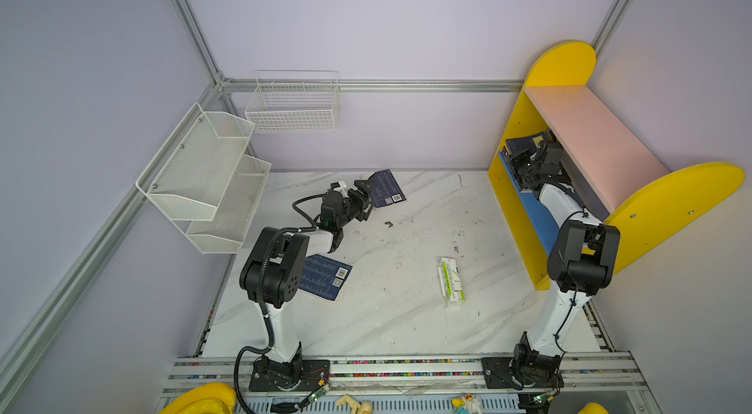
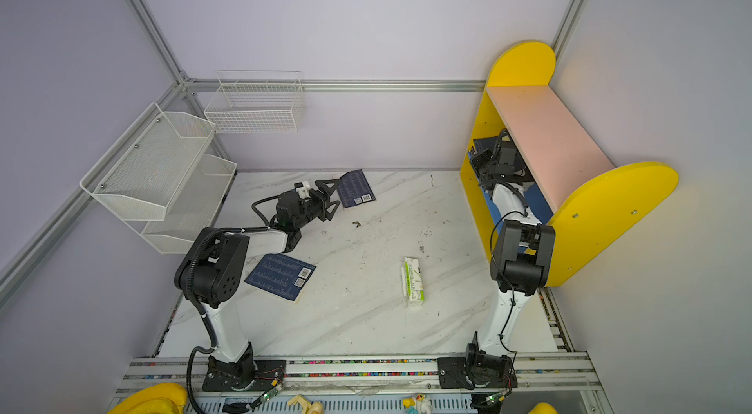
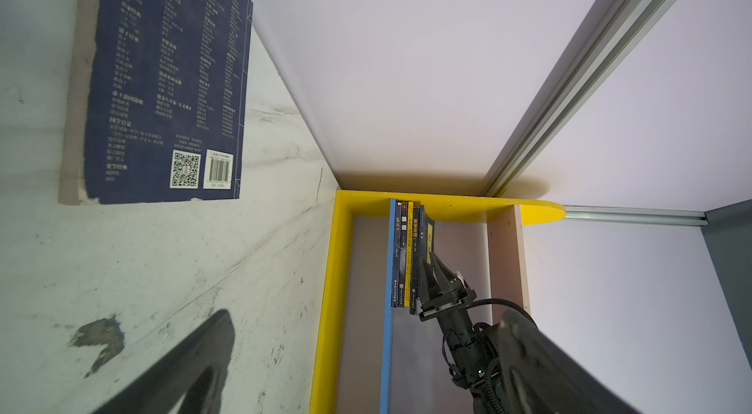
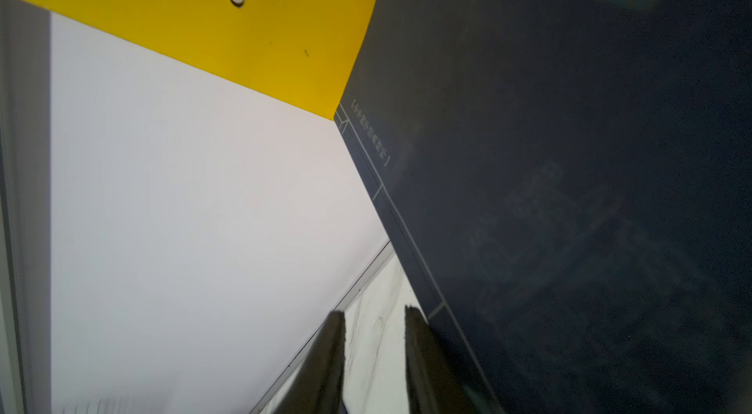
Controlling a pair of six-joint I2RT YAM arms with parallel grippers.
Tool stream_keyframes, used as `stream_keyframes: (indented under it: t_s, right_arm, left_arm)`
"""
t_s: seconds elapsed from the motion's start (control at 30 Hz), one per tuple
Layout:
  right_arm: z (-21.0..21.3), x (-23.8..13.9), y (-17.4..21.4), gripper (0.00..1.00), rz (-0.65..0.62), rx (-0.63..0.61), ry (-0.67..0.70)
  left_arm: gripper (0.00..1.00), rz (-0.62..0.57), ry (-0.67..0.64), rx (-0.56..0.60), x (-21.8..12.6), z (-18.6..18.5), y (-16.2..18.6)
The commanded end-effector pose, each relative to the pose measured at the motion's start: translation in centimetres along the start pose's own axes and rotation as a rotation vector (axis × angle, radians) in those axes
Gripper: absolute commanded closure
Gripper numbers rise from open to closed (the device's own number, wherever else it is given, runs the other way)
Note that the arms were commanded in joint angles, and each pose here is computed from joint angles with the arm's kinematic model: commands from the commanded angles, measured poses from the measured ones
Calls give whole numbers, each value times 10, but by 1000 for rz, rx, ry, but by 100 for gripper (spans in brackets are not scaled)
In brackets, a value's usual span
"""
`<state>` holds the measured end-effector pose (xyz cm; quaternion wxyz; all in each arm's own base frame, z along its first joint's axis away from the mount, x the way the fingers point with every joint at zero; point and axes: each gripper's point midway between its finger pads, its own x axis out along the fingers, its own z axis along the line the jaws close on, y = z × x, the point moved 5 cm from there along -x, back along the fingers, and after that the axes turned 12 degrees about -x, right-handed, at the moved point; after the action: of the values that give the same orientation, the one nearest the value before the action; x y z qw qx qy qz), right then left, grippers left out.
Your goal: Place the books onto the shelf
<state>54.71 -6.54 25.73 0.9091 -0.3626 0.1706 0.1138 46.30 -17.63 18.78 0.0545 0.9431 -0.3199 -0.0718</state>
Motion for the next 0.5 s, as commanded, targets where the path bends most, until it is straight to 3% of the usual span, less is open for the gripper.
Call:
stream_keyframes:
  t_s: [0.0,0.47]
  right_arm:
    - [5,0,-12,71,-40,-31,18]
    - [-4,2,-14,71,-66,-24,65]
  left_arm:
    - [0,-3,54,7,-7,-13,1]
    - [0,-5,60,6,-8,-12,0]
